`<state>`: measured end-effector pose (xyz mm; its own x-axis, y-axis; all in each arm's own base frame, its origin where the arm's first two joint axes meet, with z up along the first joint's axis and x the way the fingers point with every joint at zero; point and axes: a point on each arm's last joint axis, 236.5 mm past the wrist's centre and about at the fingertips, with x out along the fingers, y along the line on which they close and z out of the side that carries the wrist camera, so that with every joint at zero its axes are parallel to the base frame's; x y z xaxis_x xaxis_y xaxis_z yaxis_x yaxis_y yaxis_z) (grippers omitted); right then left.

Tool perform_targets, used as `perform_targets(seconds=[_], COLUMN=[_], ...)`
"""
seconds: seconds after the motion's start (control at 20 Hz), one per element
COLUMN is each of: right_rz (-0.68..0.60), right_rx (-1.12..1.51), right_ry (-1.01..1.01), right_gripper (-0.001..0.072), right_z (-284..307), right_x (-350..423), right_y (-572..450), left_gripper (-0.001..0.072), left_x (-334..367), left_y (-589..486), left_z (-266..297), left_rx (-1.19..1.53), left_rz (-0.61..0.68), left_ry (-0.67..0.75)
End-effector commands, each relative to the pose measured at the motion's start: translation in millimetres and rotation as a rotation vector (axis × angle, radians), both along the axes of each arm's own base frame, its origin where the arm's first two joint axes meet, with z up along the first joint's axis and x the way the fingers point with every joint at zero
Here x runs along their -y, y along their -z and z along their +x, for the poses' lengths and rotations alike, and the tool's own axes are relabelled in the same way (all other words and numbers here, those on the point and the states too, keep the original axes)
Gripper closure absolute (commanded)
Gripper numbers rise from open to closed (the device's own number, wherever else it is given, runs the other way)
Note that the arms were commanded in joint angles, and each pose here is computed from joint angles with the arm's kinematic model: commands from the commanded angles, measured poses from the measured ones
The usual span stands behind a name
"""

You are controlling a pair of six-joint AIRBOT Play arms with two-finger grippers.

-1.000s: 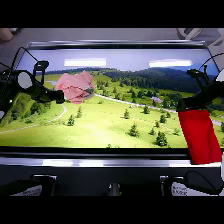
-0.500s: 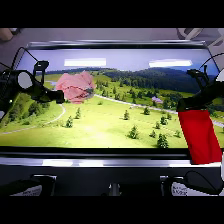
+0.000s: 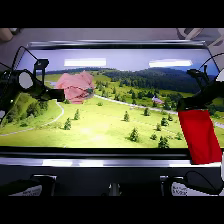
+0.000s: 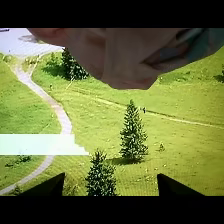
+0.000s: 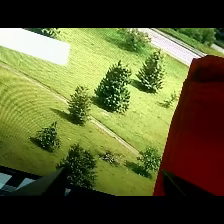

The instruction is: Fold the shirts.

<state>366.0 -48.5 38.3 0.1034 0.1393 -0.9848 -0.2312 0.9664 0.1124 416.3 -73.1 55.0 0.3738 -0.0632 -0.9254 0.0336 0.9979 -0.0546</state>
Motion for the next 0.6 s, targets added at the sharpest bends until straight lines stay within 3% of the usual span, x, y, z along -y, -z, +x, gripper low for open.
perform_targets(seconds=[0.0, 0.3, 0.35, 0.45, 0.55], right_rz=[-0.014, -0.053, -0.057, -0.036, 0.006], right_rx=[0.062, 0.229, 0.254, 0.274, 0.272], right_ry=[0.013, 0.040, 0.044, 0.050, 0.051], right_gripper=[0.0106, 0.0102, 0.0097, 0.0021, 0.0013], right_z=[15, 54, 59, 64, 64], right_x=[3, 14, 15, 11, 1], right_y=[-1, -10, -12, -14, -15], left_gripper=[-0.0013, -0.0013, -0.0013, -0.0013, -0.0013], left_x=[8, 16, 11, -7, -4], left_y=[-4, 11, 25, 77, 116], left_z=[25, 88, 94, 91, 91], left_rx=[0.095, 0.255, 0.220, 0.018, -0.130], left_rz=[-0.039, -0.140, -0.130, -0.098, -0.133], left_ry=[-0.015, -0.145, -0.159, -0.209, -0.203])
